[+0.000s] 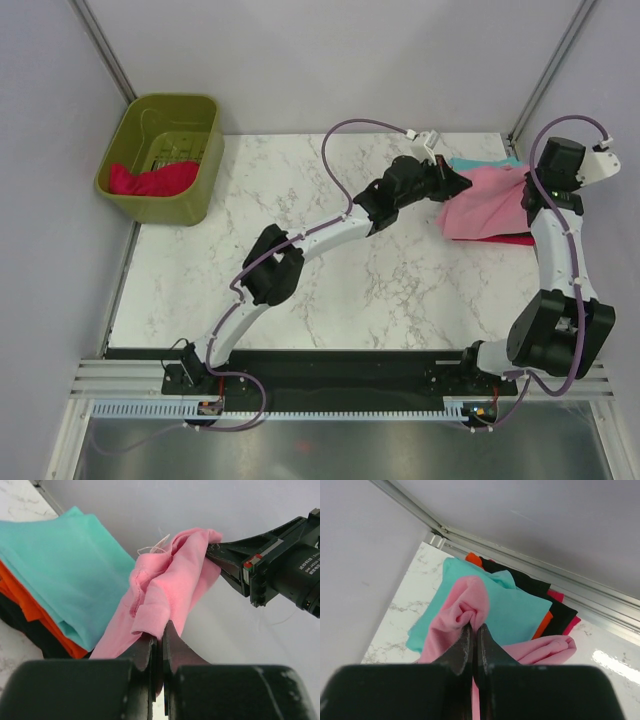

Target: Fold and stack the t-shirts

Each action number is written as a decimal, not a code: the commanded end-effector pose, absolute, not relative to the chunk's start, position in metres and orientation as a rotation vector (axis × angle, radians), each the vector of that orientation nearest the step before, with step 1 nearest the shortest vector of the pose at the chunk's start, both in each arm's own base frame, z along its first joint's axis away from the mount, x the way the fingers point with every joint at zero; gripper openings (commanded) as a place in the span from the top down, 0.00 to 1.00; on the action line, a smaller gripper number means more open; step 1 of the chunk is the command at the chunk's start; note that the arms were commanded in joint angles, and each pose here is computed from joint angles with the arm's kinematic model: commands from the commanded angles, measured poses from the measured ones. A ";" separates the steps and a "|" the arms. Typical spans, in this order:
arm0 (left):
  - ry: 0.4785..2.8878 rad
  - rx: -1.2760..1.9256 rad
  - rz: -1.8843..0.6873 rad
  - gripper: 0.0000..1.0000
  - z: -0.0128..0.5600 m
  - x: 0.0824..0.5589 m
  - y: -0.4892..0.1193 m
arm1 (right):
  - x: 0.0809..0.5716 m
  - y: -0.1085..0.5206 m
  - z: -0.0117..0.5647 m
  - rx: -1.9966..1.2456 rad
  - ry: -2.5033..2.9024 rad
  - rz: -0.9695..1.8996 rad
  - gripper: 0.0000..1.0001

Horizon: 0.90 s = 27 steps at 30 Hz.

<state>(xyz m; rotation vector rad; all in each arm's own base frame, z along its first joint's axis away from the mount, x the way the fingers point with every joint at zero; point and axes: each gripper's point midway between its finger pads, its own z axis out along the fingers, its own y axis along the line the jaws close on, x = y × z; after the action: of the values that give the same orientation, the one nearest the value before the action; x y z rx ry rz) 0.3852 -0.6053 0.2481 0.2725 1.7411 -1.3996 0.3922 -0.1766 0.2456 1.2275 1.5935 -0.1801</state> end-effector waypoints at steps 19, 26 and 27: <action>1.333 -0.012 -1.512 0.98 0.313 0.424 -0.619 | 0.441 -0.230 0.287 1.263 1.368 -0.164 1.00; 1.217 -0.053 -1.382 0.98 0.325 0.444 -0.607 | 0.471 -0.240 0.277 1.265 1.360 -0.155 1.00; 1.202 -0.071 -1.358 0.98 0.324 0.448 -0.604 | 0.476 -0.242 0.281 1.257 1.350 -0.145 1.00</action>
<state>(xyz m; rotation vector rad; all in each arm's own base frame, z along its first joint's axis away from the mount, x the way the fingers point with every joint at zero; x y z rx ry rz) 0.4353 -0.6287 0.2581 0.0111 1.4371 -1.4160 0.4575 -0.2224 0.2350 1.2808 1.5216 -0.1803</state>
